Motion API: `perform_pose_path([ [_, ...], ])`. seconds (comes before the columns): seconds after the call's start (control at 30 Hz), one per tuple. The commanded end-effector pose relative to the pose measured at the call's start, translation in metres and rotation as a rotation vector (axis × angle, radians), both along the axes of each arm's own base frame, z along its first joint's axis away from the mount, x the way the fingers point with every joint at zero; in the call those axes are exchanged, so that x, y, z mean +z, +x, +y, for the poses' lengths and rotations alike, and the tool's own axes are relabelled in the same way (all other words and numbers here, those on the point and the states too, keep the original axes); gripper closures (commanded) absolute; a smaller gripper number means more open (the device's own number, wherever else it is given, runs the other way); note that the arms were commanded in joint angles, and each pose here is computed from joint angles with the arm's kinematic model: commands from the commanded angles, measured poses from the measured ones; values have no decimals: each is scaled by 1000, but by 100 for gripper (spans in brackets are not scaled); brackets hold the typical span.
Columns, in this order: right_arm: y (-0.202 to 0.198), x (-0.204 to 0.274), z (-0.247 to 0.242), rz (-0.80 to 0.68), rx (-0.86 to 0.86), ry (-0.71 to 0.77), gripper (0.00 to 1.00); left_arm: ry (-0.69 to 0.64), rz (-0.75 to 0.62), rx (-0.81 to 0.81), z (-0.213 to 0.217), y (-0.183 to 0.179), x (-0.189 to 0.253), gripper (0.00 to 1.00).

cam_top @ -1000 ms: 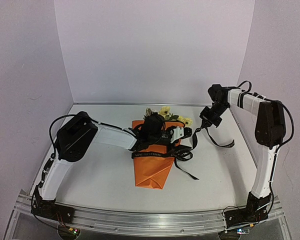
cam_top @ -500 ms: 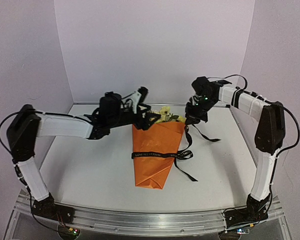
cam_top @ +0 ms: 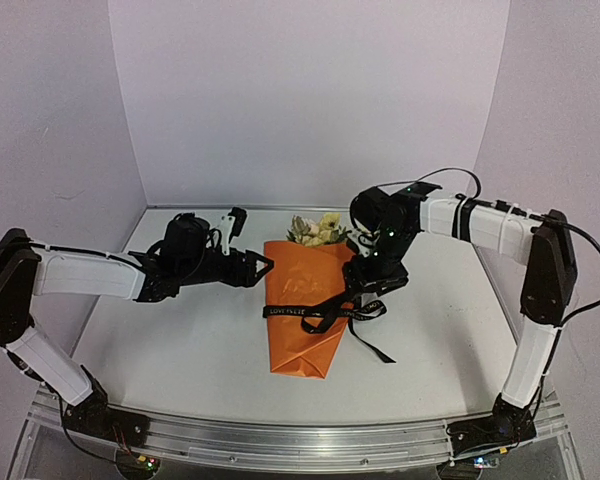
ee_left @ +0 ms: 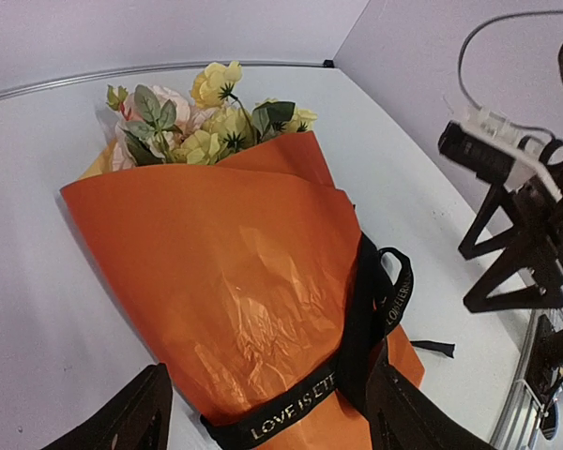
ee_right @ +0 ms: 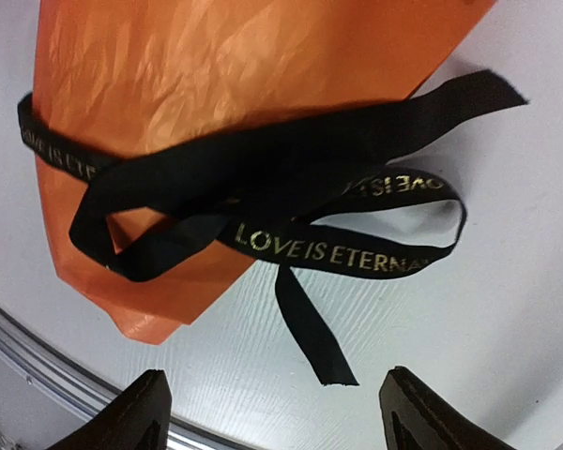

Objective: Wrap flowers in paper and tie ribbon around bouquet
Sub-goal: Place the right side of the ribbon on the folded bouquet, then cross the ribbon over the folded bouquet.

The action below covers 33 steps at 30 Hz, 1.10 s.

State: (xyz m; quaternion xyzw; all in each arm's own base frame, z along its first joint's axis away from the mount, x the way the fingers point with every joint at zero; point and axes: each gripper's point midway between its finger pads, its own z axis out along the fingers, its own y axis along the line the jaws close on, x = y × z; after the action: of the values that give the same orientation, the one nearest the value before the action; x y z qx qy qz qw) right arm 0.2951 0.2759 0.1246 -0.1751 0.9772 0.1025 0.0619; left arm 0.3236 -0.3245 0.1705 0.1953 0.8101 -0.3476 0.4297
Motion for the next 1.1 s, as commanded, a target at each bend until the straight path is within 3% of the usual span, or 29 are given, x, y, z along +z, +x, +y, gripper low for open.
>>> perform_pose_path([
  [0.0, 35, 25, -5, -59, -235, -4, 24, 7, -6, 11, 5, -2, 5, 28],
  [0.37, 91, -45, -1, 4, -720, 196, 30, 34, 4, -1, 11, -10, 7, 28],
  [0.63, 111, -76, 4, 22, -877, 298, 38, 44, 17, -14, 11, -13, 3, 28],
  [0.77, 111, -86, -4, 10, -916, 295, 45, 52, 22, -17, 10, -13, 2, 29],
  [0.97, 109, -89, -10, -2, -934, 311, 69, 62, 33, -20, 10, -13, -2, 30],
  [1.07, 108, -86, -11, -10, -928, 317, 74, 69, 35, -23, 10, -13, -4, 31],
])
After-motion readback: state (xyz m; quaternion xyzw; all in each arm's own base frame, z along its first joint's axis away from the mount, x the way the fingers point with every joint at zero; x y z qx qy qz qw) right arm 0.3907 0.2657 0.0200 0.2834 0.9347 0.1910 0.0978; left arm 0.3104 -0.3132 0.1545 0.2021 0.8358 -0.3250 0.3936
